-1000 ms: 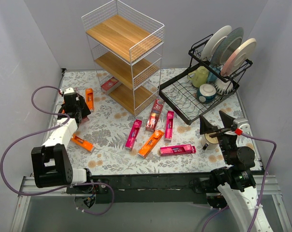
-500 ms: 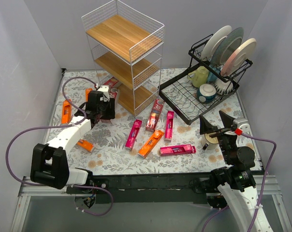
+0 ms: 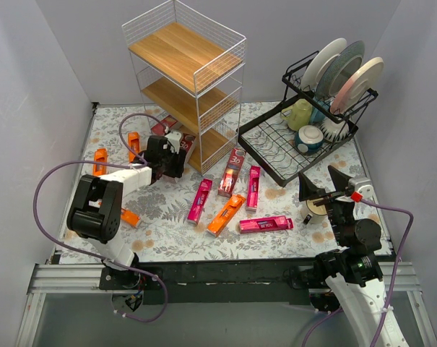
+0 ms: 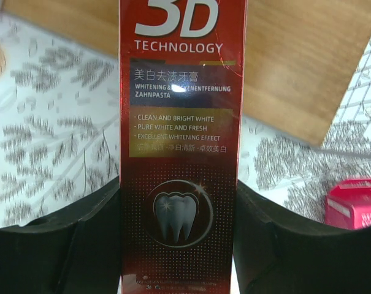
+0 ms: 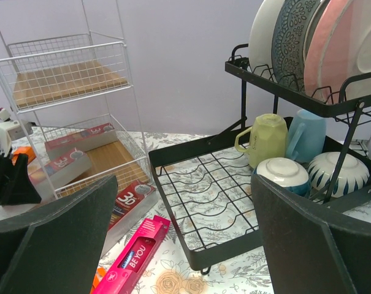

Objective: Place and organize the toothpastes onto the shelf

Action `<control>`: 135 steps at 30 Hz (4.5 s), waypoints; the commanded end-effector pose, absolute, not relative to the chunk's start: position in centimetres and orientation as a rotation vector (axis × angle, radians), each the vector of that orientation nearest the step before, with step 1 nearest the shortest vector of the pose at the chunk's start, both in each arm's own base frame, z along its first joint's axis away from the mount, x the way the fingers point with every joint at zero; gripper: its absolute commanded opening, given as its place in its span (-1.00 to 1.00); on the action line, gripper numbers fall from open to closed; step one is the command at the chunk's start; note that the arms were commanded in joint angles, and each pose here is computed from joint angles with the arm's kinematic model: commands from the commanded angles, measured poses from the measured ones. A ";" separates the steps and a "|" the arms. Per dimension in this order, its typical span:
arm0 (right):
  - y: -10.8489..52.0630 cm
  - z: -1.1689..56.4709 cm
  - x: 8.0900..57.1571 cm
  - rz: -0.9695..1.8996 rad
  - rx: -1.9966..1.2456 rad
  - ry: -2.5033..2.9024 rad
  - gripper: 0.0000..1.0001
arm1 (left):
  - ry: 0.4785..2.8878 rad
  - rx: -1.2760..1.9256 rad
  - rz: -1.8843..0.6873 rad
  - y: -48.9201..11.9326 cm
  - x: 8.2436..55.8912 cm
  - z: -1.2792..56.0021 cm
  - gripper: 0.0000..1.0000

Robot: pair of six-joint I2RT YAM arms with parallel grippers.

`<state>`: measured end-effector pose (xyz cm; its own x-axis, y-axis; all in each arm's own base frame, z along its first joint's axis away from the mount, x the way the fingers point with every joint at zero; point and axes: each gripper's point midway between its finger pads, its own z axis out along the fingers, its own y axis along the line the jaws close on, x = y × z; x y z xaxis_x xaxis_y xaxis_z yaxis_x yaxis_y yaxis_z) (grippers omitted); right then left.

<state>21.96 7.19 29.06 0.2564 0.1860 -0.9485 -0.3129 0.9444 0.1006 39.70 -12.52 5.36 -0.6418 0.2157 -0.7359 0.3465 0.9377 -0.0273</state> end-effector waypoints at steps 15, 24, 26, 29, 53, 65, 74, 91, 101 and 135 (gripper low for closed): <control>6.7 31.0 21.5 0.314 -0.110 1.228 0.97 | 1.993 0.374 -0.189 -12.9 45.6 10.4 0.54; 6.9 31.0 21.5 0.323 -0.118 1.225 0.97 | 1.969 -0.021 -0.370 -12.1 42.0 13.2 0.96; 6.9 30.9 21.5 0.325 -0.121 1.228 0.97 | 1.957 -0.119 -0.419 -11.8 40.7 13.8 0.96; 6.8 31.1 21.4 0.326 -0.115 1.221 0.97 | 1.925 -0.363 -0.466 -10.5 38.9 14.3 0.96; 6.7 30.9 21.5 0.319 -0.110 1.229 0.97 | 1.837 -1.139 -0.802 -10.9 38.1 7.0 0.65; 6.8 30.6 21.8 0.316 -0.110 1.245 0.97 | 1.794 -1.117 -0.804 -10.9 41.6 7.8 -0.10; 6.6 30.6 21.9 0.304 -0.107 1.248 0.97 | 1.793 -1.097 -0.806 -10.9 44.3 7.8 -0.26; 6.5 30.6 21.8 0.297 -0.105 1.249 0.97 | 1.809 -1.028 -0.843 -11.8 47.2 8.7 -0.28; 6.6 30.4 22.0 0.296 -0.108 1.258 0.97 | 1.814 -1.019 -0.864 -12.3 48.0 8.8 -0.28; 7.3 30.1 22.2 0.321 -0.141 1.277 0.97 | 1.906 -0.322 -0.564 -15.6 33.8 16.0 0.76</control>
<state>22.83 7.34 27.44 0.1943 0.1431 -0.9704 -0.2979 0.9512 0.0806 37.43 -15.30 17.22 -0.3730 -0.6373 -0.6743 -0.0009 0.7270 -0.6866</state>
